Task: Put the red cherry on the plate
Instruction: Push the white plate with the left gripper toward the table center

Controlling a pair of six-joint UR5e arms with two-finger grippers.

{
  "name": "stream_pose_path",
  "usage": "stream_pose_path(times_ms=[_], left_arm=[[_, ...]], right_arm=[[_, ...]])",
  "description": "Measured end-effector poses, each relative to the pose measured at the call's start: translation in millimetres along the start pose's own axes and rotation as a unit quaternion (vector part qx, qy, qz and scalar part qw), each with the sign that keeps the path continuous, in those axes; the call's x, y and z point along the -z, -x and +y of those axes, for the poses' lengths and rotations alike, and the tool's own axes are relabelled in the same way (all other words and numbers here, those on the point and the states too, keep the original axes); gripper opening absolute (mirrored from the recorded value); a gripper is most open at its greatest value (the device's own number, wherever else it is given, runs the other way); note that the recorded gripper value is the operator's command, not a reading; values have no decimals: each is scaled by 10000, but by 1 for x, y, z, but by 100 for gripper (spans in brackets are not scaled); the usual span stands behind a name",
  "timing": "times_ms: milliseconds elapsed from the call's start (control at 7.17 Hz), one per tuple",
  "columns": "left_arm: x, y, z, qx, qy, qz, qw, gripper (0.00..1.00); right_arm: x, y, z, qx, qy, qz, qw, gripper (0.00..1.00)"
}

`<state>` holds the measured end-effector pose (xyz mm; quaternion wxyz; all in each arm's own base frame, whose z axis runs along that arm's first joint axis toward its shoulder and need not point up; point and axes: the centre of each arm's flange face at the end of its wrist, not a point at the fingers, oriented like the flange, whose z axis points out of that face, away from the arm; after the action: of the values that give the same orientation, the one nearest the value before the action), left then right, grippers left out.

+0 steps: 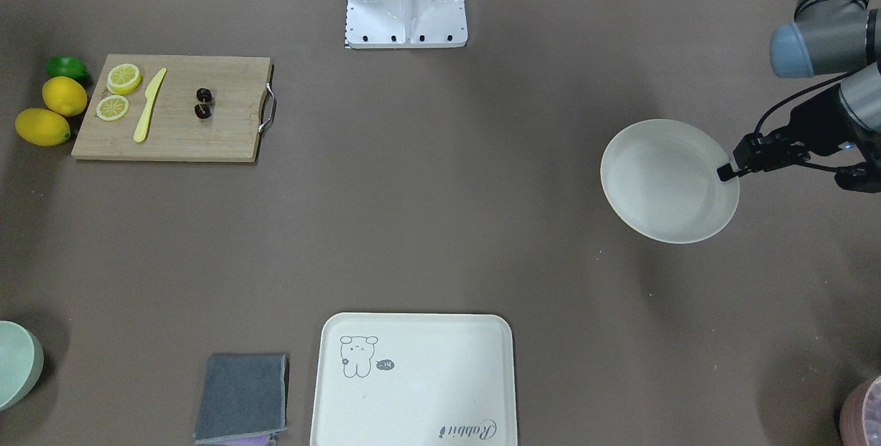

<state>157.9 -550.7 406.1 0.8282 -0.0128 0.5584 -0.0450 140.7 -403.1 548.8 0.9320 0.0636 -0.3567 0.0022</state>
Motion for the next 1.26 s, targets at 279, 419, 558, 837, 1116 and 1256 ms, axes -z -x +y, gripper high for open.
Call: stream_pose_path(times_ms=[279, 419, 558, 837, 1116, 1256], left_arm=[[-12, -84, 17, 130, -52, -196, 9997, 0], [-52, -122, 35, 161, -79, -382, 9991, 0], [-100, -160, 60, 189, -91, -534, 9984, 0], [-181, -223, 119, 210, -135, -695, 9973, 0], [-240, -256, 166, 217, -233, -704, 9970, 0], [-267, -266, 186, 231, -277, -633, 9973, 0]], right_arm=[[1, 1, -1, -10, -16, -7, 10000, 100], [1, 1, -1, -26, -19, -7, 10000, 100], [2, 2, -4, -31, -29, -6, 10000, 100], [5, 4, -10, -16, -61, -1, 10000, 100], [6, 4, -12, -14, -74, -14, 10000, 100], [6, 5, -13, -16, -79, -57, 10000, 100]])
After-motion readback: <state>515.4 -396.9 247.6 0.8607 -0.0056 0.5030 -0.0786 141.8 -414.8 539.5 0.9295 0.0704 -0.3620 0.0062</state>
